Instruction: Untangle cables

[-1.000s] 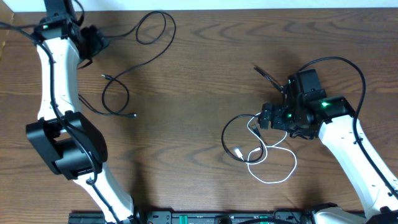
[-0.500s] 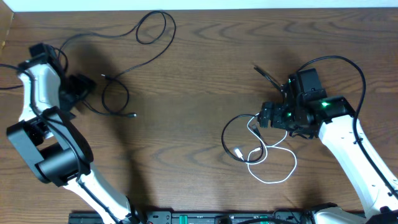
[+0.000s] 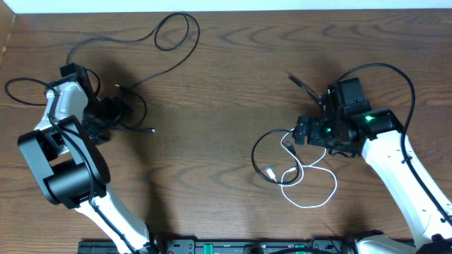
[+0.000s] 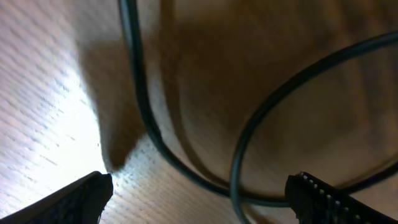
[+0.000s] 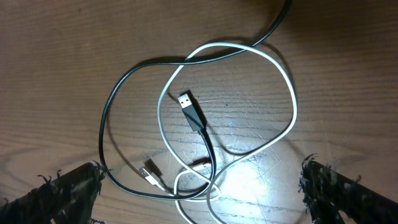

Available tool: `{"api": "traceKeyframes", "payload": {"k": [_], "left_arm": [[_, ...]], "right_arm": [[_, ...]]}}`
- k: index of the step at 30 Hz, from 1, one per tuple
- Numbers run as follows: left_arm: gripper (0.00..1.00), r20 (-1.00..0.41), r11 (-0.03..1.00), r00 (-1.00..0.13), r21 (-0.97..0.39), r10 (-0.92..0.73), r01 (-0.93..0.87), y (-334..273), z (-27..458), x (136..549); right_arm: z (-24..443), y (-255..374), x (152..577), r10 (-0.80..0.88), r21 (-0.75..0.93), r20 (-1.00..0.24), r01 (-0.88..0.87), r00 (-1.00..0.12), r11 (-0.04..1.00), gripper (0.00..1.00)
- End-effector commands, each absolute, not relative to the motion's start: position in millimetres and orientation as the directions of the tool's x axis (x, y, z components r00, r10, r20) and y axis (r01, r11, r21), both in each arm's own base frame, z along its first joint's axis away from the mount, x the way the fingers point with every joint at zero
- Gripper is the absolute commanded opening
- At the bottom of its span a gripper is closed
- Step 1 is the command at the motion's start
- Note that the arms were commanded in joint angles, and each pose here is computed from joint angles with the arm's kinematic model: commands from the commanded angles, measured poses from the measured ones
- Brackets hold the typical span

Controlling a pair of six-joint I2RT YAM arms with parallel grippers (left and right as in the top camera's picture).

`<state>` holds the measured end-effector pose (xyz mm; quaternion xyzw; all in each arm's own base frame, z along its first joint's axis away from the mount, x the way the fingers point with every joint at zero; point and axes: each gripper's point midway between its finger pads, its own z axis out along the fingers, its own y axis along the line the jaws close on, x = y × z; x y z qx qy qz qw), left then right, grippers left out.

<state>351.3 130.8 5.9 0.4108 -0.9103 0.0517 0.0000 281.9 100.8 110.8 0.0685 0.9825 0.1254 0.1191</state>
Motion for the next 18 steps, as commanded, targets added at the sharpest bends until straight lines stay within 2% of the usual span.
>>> {"api": "traceKeyframes", "payload": {"k": [1,6,11,15,17,18], "left_arm": [[0.93,0.061,0.655,-0.657,-0.062,-0.751,-0.753,132,-4,342],[0.72,0.053,0.608,-0.611,-0.066,-0.79,-0.791,131,-15,340],[0.4,0.051,0.609,-0.613,-0.067,-0.789,-0.79,126,-25,342],[0.21,0.05,0.596,-0.599,-0.068,-0.799,-0.8,121,-36,348],[0.19,0.033,0.586,-0.589,-0.08,-0.807,-0.807,119,-40,356],[0.13,0.022,0.583,-0.587,-0.091,-0.809,-0.807,117,-42,361]], "right_arm": [[112,102,282,0.148,0.258,-0.228,0.086,-0.962,0.962,0.99],[113,102,285,0.149,0.263,-0.242,0.083,-0.959,0.961,0.99],[113,102,285,0.149,0.263,-0.242,0.083,-0.959,0.961,0.99],[113,102,285,0.149,0.264,-0.243,0.083,-0.959,0.961,0.99],[113,102,285,0.149,0.263,-0.242,0.083,-0.959,0.961,0.99],[113,102,285,0.149,0.263,-0.241,0.083,-0.959,0.961,0.99]]}}
